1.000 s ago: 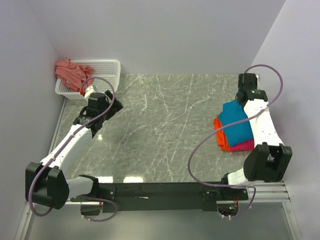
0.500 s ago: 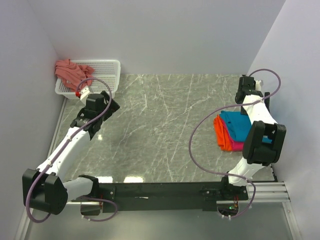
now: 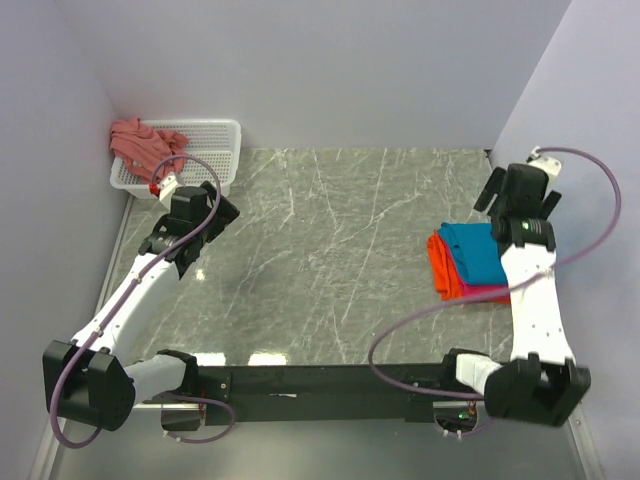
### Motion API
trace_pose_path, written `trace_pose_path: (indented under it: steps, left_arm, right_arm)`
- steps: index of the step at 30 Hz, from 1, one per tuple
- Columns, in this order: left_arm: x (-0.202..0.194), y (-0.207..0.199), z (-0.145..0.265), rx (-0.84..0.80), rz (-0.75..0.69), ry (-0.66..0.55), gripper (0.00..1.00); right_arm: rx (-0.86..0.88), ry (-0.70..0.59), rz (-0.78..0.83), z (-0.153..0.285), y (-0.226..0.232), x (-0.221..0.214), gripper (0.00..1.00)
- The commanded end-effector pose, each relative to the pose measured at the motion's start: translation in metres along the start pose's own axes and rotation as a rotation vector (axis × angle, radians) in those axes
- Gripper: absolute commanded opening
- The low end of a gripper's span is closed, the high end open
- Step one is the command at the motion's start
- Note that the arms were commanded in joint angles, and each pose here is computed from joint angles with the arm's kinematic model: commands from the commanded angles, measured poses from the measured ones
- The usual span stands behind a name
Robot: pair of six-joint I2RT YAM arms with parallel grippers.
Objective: Fold and stack the t-shirts
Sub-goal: Neatly place the folded tshirt to the corner, then reset both grippers
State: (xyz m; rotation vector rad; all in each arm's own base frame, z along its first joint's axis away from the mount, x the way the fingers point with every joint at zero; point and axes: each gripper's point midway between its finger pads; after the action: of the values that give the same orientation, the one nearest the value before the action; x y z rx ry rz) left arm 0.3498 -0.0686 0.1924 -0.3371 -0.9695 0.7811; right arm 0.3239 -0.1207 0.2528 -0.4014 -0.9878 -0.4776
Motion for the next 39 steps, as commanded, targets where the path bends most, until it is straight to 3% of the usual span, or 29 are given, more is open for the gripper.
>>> trace_pose_path:
  steps: [1, 11, 20, 22, 27, 32, 39]
  left_arm:
    - [0.005, -0.020, 0.009, -0.061, 0.023, 0.016, 0.99]
    - [-0.006, -0.014, 0.009, -0.055, 0.011, 0.056, 0.99]
    - [-0.008, -0.008, 0.008, -0.038, 0.012, 0.053, 0.99]
    - [-0.008, -0.007, 0.008, -0.034, 0.010, 0.055, 0.99]
    - [-0.001, -0.009, 0.013, -0.028, 0.015, 0.034, 1.00]
    - [0.013, -0.011, 0.026, -0.036, 0.025, -0.009, 0.99]
    - [0.033, -0.012, 0.041, -0.023, 0.023, -0.075, 0.99]
  right_arm:
    - [0.152, 0.070, -0.147, 0.002, 0.032, -0.032, 0.94]
    - [0.153, 0.392, -0.337, -0.015, 0.051, -0.153, 0.94]
    - [0.158, 0.512, -0.416, -0.008, 0.056, -0.221, 0.94]
    - [0.149, 0.488, -0.434, -0.006, 0.053, -0.216, 0.94]
    - [0.176, 0.293, -0.397, 0.009, 0.041, -0.144, 0.95]
    - [0.327, 0.064, -0.343, 0.049, 0.043, -0.056, 0.95]
    - [0.570, -0.130, -0.285, 0.089, 0.068, 0.003, 0.96]
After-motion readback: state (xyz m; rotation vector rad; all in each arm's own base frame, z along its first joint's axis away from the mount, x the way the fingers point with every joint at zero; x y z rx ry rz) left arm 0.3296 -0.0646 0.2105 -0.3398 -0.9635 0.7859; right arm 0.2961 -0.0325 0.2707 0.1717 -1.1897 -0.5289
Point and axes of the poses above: each gripper's point midway between its finger pads, its own z axis back along the fingers, its own y axis along the line the jaws close on, x = y × z, and after that the axes turned 4 degrees about z, right-handed
